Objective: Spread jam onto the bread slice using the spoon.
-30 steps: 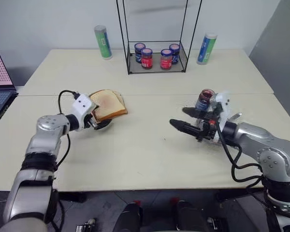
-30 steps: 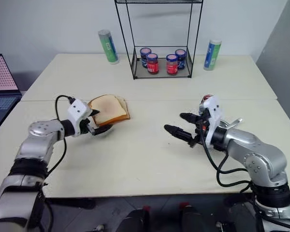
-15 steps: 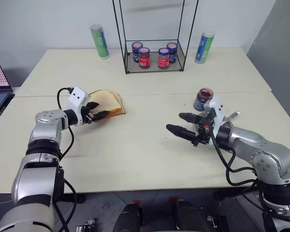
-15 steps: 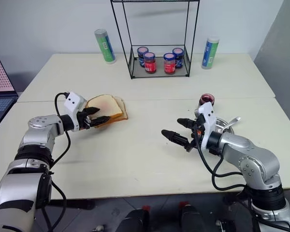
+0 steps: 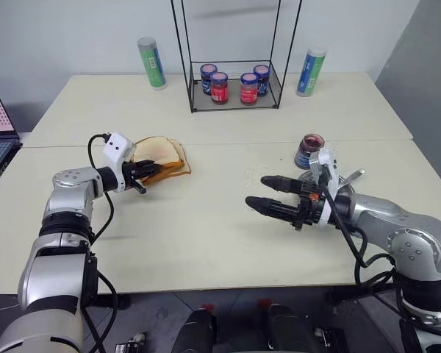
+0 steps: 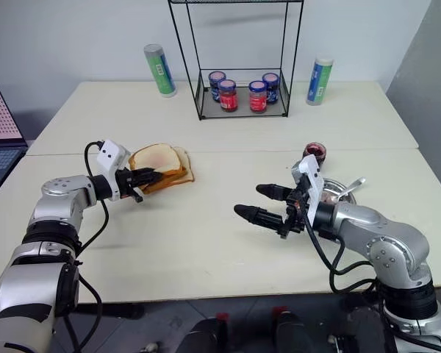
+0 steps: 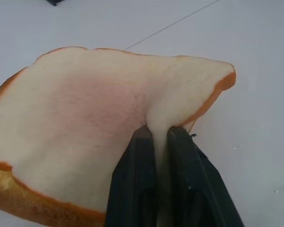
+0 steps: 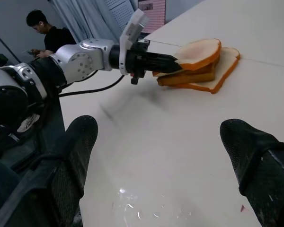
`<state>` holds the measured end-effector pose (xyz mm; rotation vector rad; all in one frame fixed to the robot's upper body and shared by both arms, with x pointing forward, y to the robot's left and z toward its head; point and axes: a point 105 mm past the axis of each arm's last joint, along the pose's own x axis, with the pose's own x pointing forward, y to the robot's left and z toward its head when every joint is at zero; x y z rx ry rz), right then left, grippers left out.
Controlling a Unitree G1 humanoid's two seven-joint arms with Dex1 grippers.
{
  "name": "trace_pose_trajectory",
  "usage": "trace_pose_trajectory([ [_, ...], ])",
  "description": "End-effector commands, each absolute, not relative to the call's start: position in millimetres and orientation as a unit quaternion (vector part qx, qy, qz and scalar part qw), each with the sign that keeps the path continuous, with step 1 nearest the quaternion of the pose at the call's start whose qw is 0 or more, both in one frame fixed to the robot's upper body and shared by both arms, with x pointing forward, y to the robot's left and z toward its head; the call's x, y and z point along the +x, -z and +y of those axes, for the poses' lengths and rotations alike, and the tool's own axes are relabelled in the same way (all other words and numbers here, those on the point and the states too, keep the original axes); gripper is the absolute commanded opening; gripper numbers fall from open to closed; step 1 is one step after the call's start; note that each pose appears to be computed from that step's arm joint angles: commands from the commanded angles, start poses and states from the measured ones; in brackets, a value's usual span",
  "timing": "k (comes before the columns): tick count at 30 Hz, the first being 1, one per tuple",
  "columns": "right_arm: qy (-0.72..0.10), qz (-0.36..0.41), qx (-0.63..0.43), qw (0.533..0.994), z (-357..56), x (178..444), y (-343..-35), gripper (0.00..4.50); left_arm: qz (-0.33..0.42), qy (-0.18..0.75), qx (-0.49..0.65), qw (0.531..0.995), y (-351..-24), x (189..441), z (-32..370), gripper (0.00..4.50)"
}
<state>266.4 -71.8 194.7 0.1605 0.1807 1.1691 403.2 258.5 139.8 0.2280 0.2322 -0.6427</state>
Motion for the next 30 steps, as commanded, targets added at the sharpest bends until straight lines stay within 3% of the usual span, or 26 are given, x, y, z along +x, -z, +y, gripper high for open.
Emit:
trace_pose_trajectory([
  [1, -0.556, 0.056, 0.071, 0.826, -72.8, 259.9, -212.9, 4.50, 0.071, 0.315, 0.118, 0.939, -163.8, 407.1, 254.1, 0.02],
  [4, -0.552, 0.053, 0.068, 0.830, -74.2, 259.1, -215.2, 4.50, 0.053, 0.332, 0.124, 0.933, -177.2, 408.4, 242.3, 0.02],
  [8, -0.540, 0.042, 0.063, 0.838, -78.0, 256.0, -221.9, 4.50, 0.002, 0.435, 0.157, 0.887, -211.3, 395.7, 176.3, 0.02],
  [11, -0.514, 0.036, 0.062, 0.855, -86.0, 257.4, -224.9, 4.50, 0.005, 0.520, 0.227, 0.823, -192.7, 368.9, 120.1, 0.02],
  [14, -0.494, 0.039, 0.057, 0.867, -92.7, 259.3, -222.7, 4.50, 0.012, 0.550, 0.235, 0.801, -175.8, 353.9, 97.9, 0.02],
  [18, -0.440, 0.054, 0.060, 0.894, -112.2, 261.1, -207.2, 4.50, 0.064, 0.568, 0.346, 0.744, -93.0, 338.5, 83.4, 0.02],
  [20, -0.421, 0.059, 0.060, 0.903, -118.2, 259.7, -201.3, 4.50, 0.072, 0.573, 0.390, 0.718, -69.9, 334.6, 87.3, 0.02],
  [25, -0.357, 0.067, 0.065, 0.930, -140.8, 263.4, -195.8, 4.50, 0.054, 0.581, 0.382, 0.717, -72.0, 336.3, 83.9, 0.02],
  [30, -0.238, 0.062, 0.092, 0.965, -191.3, 274.6, -190.1, 4.50, 0.040, 0.577, 0.379, 0.722, -79.3, 341.3, 84.7, 1.01],
])
